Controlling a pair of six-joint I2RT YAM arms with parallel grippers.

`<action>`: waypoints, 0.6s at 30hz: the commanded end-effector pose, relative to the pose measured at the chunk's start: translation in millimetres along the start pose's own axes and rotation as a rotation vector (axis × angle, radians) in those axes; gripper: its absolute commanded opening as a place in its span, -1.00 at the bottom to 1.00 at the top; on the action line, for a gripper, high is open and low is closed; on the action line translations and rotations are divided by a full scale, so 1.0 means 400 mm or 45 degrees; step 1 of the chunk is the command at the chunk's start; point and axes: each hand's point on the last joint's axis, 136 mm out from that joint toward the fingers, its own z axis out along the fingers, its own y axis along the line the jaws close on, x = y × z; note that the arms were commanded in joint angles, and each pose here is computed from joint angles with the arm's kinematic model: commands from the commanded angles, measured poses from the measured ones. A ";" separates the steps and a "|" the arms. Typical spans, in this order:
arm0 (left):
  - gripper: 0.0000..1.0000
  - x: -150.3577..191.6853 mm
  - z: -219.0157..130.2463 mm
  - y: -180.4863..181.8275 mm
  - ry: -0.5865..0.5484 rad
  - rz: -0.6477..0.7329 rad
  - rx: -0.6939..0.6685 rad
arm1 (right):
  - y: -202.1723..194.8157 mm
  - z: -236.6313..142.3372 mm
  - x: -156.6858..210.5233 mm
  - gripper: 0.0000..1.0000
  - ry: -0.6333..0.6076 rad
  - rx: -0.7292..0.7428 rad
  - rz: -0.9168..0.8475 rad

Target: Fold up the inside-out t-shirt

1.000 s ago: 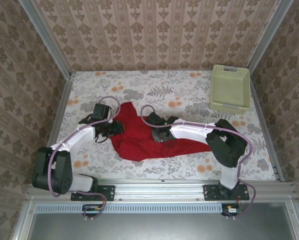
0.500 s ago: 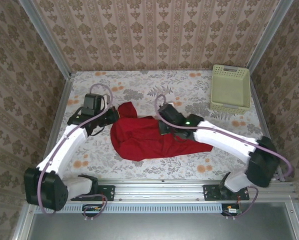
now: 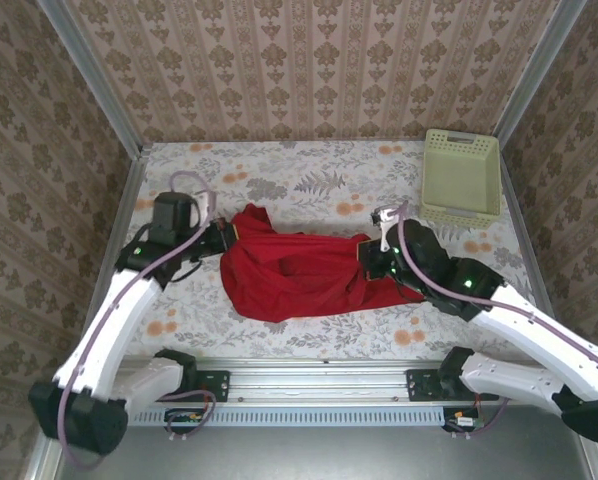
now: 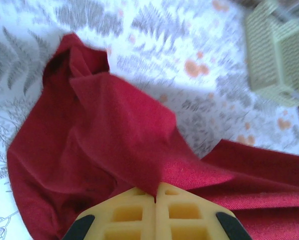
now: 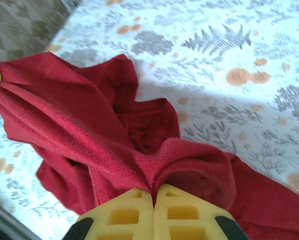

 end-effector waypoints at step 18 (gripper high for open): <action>-0.04 0.171 0.138 -0.094 0.290 0.339 -0.329 | -0.012 0.182 0.001 -1.00 0.172 0.060 0.109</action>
